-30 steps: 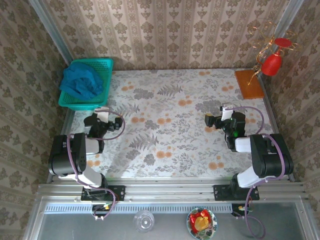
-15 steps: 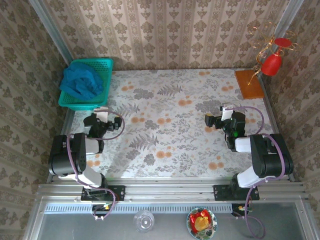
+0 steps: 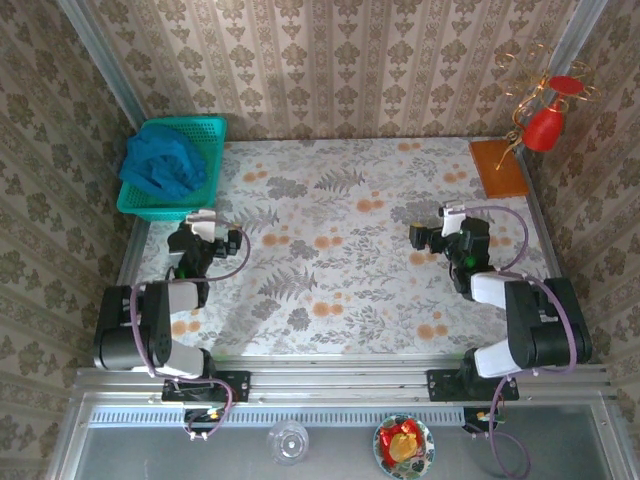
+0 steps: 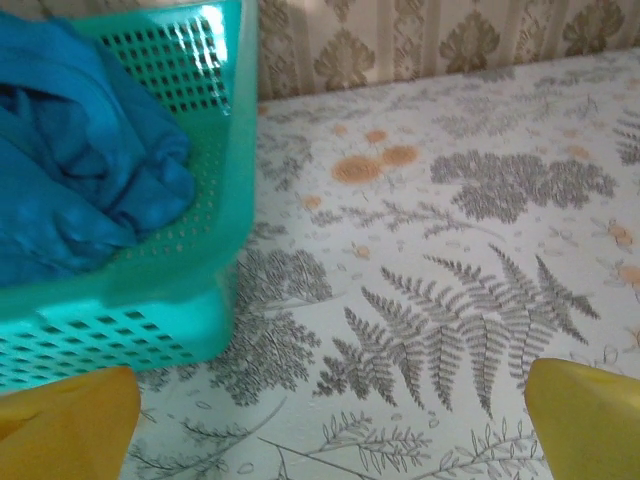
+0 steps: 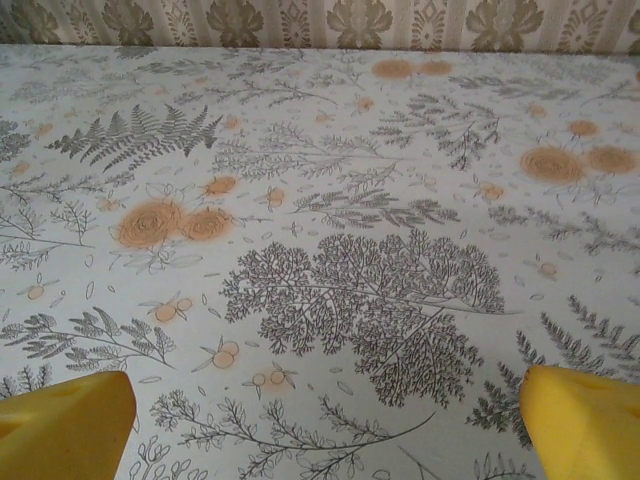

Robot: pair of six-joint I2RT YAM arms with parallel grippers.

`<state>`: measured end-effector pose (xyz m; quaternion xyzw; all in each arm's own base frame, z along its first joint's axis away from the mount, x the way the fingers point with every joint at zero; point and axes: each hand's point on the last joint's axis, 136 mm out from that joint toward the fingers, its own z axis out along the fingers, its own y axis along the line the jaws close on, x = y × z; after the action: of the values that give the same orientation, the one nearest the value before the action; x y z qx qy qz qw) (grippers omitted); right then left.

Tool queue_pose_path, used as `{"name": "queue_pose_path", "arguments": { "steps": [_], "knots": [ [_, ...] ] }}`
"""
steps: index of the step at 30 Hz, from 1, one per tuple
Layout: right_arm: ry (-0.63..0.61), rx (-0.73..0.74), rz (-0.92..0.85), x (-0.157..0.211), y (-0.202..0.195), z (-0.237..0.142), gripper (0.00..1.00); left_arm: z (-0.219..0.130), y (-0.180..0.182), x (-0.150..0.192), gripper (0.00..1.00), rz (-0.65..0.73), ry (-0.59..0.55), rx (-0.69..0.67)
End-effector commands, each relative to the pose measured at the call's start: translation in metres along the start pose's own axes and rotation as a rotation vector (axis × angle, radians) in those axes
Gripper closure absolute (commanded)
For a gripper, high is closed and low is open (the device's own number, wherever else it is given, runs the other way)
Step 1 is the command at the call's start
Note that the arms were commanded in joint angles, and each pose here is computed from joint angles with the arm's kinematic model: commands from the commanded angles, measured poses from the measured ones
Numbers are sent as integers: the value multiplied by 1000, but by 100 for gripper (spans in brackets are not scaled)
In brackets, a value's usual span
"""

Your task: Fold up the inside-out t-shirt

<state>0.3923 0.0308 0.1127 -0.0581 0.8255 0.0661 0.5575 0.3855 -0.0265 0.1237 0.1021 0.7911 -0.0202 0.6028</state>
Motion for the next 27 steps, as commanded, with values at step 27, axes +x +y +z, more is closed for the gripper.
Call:
{"name": "queue_pose_path", "arguments": {
  "steps": [27],
  "knots": [
    [16, -11, -62, -66, 36, -40, 0, 45, 139, -87, 0, -429, 419, -361]
  ]
}}
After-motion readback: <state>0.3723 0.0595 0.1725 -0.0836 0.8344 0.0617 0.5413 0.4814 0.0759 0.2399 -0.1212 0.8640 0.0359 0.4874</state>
